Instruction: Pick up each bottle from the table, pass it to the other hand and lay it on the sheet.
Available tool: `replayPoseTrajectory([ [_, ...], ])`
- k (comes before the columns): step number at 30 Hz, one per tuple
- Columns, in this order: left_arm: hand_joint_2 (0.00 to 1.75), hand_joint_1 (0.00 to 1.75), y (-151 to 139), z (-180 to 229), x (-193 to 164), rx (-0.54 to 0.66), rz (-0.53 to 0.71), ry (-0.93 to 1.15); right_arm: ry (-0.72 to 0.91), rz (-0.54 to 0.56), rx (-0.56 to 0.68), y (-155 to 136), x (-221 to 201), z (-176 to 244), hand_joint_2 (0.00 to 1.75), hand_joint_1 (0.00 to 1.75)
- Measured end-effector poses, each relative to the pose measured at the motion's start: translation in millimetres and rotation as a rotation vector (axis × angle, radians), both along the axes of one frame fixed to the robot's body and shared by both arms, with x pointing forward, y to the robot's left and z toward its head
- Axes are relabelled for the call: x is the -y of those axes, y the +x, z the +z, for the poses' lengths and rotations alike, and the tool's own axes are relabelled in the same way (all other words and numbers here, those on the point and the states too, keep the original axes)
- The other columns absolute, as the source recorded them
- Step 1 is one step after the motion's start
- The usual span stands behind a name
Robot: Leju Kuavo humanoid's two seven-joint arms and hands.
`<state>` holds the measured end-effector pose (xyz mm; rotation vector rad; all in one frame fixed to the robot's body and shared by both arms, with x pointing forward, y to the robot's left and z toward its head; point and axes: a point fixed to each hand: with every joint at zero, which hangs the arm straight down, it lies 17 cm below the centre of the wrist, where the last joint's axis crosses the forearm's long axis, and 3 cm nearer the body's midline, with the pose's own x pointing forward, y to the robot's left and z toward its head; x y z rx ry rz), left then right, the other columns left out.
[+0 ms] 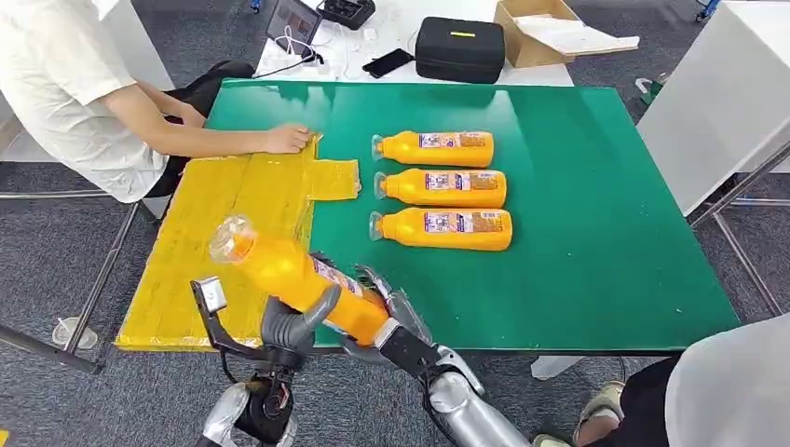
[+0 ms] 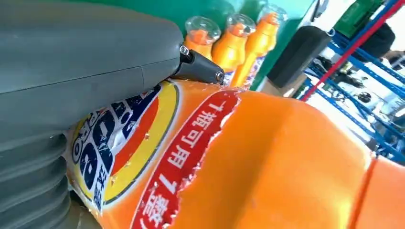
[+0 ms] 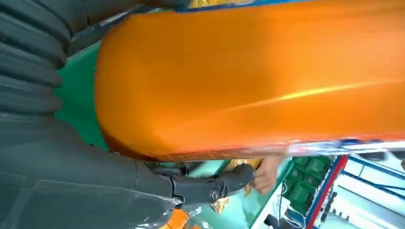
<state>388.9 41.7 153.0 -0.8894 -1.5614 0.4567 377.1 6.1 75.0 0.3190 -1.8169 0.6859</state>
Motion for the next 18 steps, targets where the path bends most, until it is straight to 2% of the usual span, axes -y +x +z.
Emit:
replayPoseTrajectory([
  [2, 1.75, 1.75, 0.3, 0.8, -0.6, 0.001, 0.002, -0.003, 0.003, 0.003, -0.011, -0.5, -0.3, -1.7, 1.75, 0.00],
  [3, 1.75, 1.75, 0.5, 2.0, -1.3, 0.003, 0.004, -0.006, 0.003, 0.003, -0.017, -0.4, -0.1, -2.7, 0.00, 0.00],
  [9, 1.75, 1.75, 4.8, 9.3, -11.3, 0.017, 0.061, 0.015, 0.011, -0.019, -0.036, 0.3, -1.0, -6.3, 0.00, 0.00],
  [11, 1.75, 1.75, 9.4, 15.5, -23.6, 0.043, 0.142, 0.073, 0.001, -0.104, 0.028, 4.9, 10.9, -3.0, 0.00, 0.00],
  [14, 1.75, 1.75, 13.3, 29.8, -44.6, 0.122, 0.297, 0.235, -0.024, -0.303, 0.168, 14.0, 42.6, 10.2, 0.00, 0.00],
  [16, 1.75, 1.75, 13.9, 35.8, -51.1, 0.148, 0.333, 0.270, -0.027, -0.360, 0.194, 19.2, 56.0, 14.9, 0.00, 0.00],
  [17, 1.75, 1.61, 13.9, 38.7, -54.7, 0.160, 0.360, 0.296, -0.026, -0.393, 0.206, 21.7, 63.7, 17.6, 0.00, 0.00],
  [18, 1.75, 1.61, 13.3, 42.1, -59.7, 0.189, 0.414, 0.368, -0.013, -0.463, 0.220, 24.0, 77.4, 22.6, 0.00, 0.00],
])
